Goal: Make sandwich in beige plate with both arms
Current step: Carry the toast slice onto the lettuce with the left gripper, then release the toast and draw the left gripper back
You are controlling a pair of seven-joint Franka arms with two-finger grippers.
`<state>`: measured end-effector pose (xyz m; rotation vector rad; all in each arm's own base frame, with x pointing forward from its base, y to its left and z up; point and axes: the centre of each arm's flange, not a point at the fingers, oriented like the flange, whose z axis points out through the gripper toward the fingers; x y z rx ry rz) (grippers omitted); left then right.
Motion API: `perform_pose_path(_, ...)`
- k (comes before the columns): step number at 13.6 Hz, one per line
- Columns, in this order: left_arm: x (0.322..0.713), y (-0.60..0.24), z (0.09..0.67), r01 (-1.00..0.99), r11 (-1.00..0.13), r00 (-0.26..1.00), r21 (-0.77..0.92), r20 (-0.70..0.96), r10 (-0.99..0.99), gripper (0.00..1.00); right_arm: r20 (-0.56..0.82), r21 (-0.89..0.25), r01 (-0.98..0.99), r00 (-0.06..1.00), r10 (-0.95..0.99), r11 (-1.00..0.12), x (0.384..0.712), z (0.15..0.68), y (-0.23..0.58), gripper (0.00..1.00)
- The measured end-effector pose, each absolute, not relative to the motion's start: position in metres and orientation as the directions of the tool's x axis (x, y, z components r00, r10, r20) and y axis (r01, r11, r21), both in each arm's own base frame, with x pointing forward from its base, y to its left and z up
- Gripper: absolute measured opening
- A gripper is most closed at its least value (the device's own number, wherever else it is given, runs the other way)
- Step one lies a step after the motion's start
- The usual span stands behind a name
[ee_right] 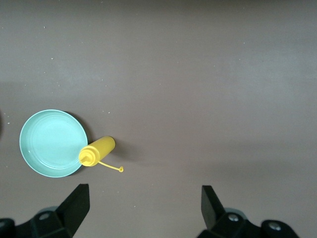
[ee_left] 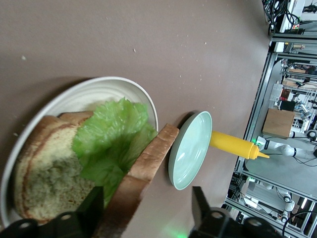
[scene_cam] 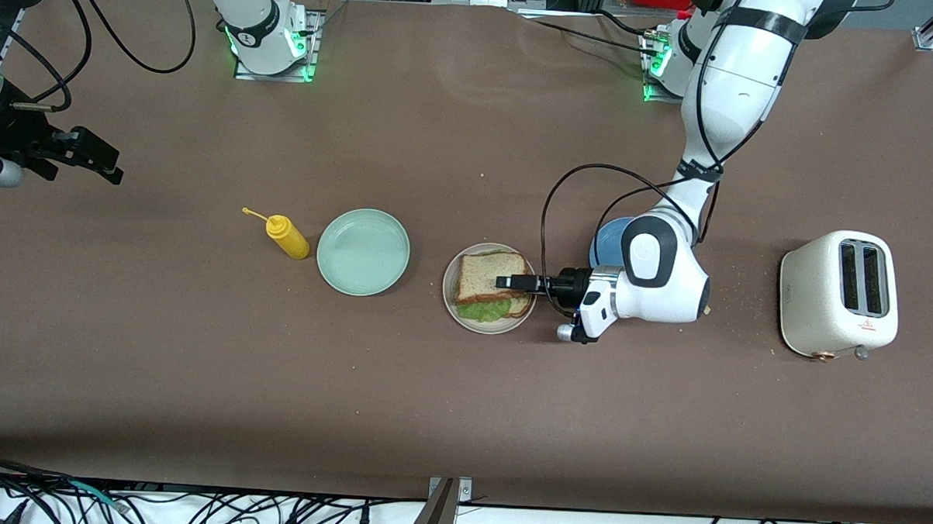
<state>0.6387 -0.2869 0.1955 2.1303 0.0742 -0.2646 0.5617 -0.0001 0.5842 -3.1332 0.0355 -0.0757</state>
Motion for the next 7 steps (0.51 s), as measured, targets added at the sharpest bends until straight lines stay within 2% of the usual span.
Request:
perform_pose_path(1, 0.641, -0.283, 0.196, 0.158, -0.545, 0.975, 0.823, -0.216, -0.044, 0.96, 0.048, -0.008, -0.023, 0.999, -0.023, -1.000, 0.562, 0.584, 0.000, 1.00)
perform_pose_path(2, 0.643, -0.279, 0.196, 0.160, -0.545, 0.976, 0.823, -0.215, -0.038, 1.00, 0.048, -0.008, -0.025, 0.999, -0.026, -1.000, 0.562, 0.584, -0.002, 1.00)
perform_pose_path(7, 0.654, -0.258, 0.199, 0.166, -0.551, 0.979, 0.818, -0.203, -0.005, 1.00, 0.050, -0.008, -0.028, 0.998, -0.028, -1.000, 0.562, 0.585, -0.003, 1.00)
